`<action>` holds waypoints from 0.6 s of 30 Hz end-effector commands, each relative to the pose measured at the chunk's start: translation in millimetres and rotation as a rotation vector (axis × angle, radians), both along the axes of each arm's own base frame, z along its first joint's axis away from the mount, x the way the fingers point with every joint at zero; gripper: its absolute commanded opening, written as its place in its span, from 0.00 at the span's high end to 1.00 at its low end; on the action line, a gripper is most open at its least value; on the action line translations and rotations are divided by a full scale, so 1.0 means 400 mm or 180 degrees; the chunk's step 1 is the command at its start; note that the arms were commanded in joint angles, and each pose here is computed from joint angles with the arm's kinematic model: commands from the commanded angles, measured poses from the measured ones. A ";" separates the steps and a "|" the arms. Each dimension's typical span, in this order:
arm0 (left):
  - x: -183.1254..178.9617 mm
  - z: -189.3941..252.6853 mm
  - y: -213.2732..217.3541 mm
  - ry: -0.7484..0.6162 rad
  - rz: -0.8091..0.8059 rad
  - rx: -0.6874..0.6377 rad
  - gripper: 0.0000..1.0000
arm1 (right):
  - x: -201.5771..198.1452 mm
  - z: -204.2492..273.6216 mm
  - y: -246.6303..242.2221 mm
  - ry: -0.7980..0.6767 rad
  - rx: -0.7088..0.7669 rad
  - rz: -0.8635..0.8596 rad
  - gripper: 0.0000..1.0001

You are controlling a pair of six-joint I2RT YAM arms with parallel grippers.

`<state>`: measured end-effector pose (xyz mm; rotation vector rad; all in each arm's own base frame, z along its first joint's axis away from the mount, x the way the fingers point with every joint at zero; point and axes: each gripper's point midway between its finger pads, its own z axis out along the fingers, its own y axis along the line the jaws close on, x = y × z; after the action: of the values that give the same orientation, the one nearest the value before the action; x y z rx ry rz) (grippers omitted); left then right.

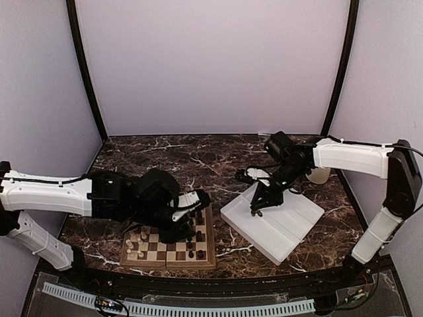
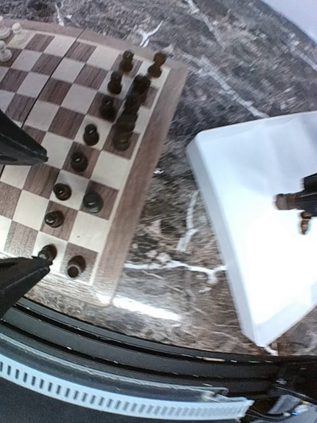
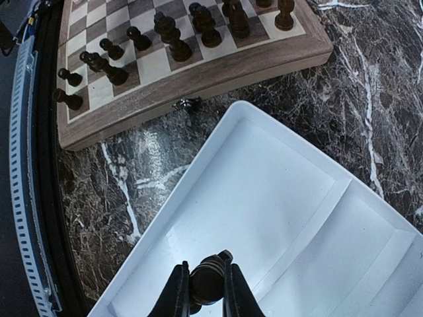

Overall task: Set up the chess pieces on the board
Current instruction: Place the pawn at g7, then pick up the knight from the chess pile.

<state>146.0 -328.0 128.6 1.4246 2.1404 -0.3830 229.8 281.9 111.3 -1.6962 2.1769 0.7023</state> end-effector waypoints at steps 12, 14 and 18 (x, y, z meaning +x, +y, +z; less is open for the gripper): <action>0.206 0.374 -0.265 -0.0048 0.0491 -0.2656 0.26 | 0.000 0.419 0.015 0.0408 0.1770 0.0163 0.91; 0.225 0.423 -0.265 0.0185 0.0409 -0.3235 0.25 | -0.015 0.451 0.012 0.0345 0.1872 0.0203 0.91; 0.234 0.457 -0.264 0.0486 0.0091 -0.3771 0.25 | -0.029 0.484 0.012 0.0339 0.1986 0.0260 0.90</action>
<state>247.9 -429.3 243.5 0.7364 1.7706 -1.0683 233.0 284.7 274.5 -1.4300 1.7945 1.2580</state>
